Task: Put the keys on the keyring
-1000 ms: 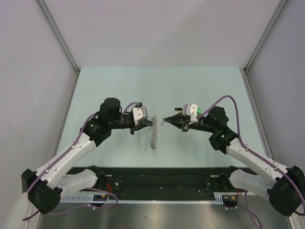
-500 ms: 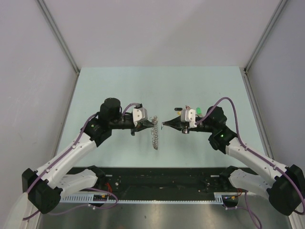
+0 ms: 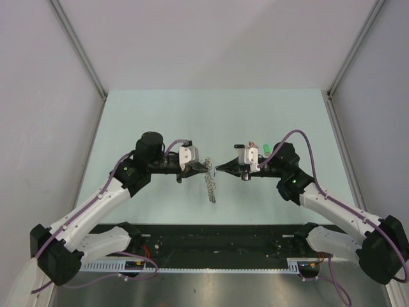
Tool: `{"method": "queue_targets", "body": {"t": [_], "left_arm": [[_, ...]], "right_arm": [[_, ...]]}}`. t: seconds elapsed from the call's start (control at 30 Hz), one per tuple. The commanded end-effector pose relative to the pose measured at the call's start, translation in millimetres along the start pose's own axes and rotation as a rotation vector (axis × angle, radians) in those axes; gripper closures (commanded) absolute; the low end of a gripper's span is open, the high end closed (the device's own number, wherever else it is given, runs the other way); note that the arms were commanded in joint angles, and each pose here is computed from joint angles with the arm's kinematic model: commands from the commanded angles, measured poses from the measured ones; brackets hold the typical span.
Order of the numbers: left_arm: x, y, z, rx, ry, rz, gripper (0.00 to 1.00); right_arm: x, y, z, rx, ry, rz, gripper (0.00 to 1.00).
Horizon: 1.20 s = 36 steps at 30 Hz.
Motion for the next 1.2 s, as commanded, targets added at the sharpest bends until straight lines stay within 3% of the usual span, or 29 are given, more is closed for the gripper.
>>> {"method": "queue_targets", "body": {"t": [0.0,1.17], "left_arm": [[-3.3,11.3,0.0,-0.054,-0.032,-0.060,1.00],[-3.8,9.7,-0.2,-0.048,-0.016,-0.040,1.00]], "right_arm": [[-4.2,9.4,-3.0,0.060,-0.001,-0.040,1.00],[-9.9,8.3,-0.7,0.080,-0.024,-0.011,1.00]]}}
Point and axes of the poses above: each gripper's point midway between its finger pads, its own x axis back along the fingers, its own z axis along the line the jaws close on, y = z × x, the point moved 8 cm from there along x, back along the fingers, and after that the axes turned 5 degrees about -x, right-handed, at the moved point
